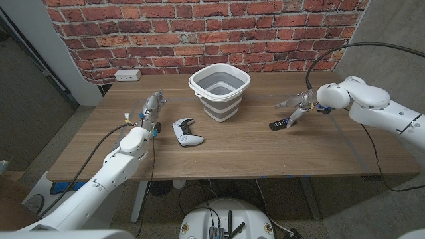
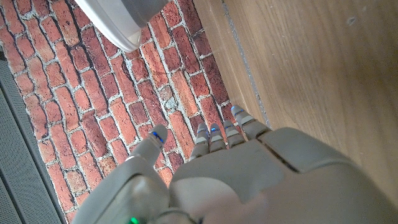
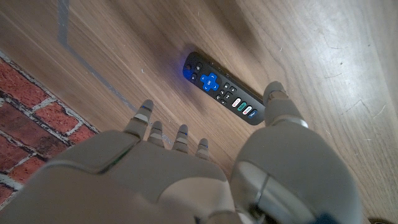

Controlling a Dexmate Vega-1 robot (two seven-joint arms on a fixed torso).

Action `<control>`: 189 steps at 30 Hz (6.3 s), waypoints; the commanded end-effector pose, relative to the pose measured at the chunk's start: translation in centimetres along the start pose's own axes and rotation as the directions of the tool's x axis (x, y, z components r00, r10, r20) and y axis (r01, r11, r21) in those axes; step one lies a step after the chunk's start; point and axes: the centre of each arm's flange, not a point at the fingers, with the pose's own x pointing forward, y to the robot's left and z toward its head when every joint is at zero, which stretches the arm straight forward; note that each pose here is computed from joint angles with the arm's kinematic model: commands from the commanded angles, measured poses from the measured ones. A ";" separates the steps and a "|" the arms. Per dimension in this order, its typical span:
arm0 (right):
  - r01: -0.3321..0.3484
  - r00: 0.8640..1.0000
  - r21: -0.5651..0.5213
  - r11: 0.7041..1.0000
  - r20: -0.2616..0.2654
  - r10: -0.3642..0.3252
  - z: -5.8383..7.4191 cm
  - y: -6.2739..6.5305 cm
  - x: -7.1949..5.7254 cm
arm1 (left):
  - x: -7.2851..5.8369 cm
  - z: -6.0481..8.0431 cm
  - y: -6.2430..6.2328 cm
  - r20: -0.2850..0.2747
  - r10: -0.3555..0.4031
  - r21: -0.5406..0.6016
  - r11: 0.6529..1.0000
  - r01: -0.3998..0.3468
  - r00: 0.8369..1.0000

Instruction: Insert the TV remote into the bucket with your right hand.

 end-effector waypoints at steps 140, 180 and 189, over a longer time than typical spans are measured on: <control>0.320 0.946 -0.039 0.947 -0.044 -0.322 -1.9 1.1 -2.0 | 0.0 -2.6 0.2 -0.062 0.024 -0.063 0.998 -0.028 0.998; 0.364 0.930 0.028 0.931 -0.076 -0.361 -2.1 -5.9 -7.8 | 1.6 -1.2 -0.7 -0.016 -0.022 -0.059 0.998 0.021 1.000; 0.370 0.928 0.024 0.929 -0.066 -0.368 -1.7 -7.9 -8.6 | 1.6 -1.2 -0.8 -0.015 -0.026 -0.052 0.998 0.026 1.000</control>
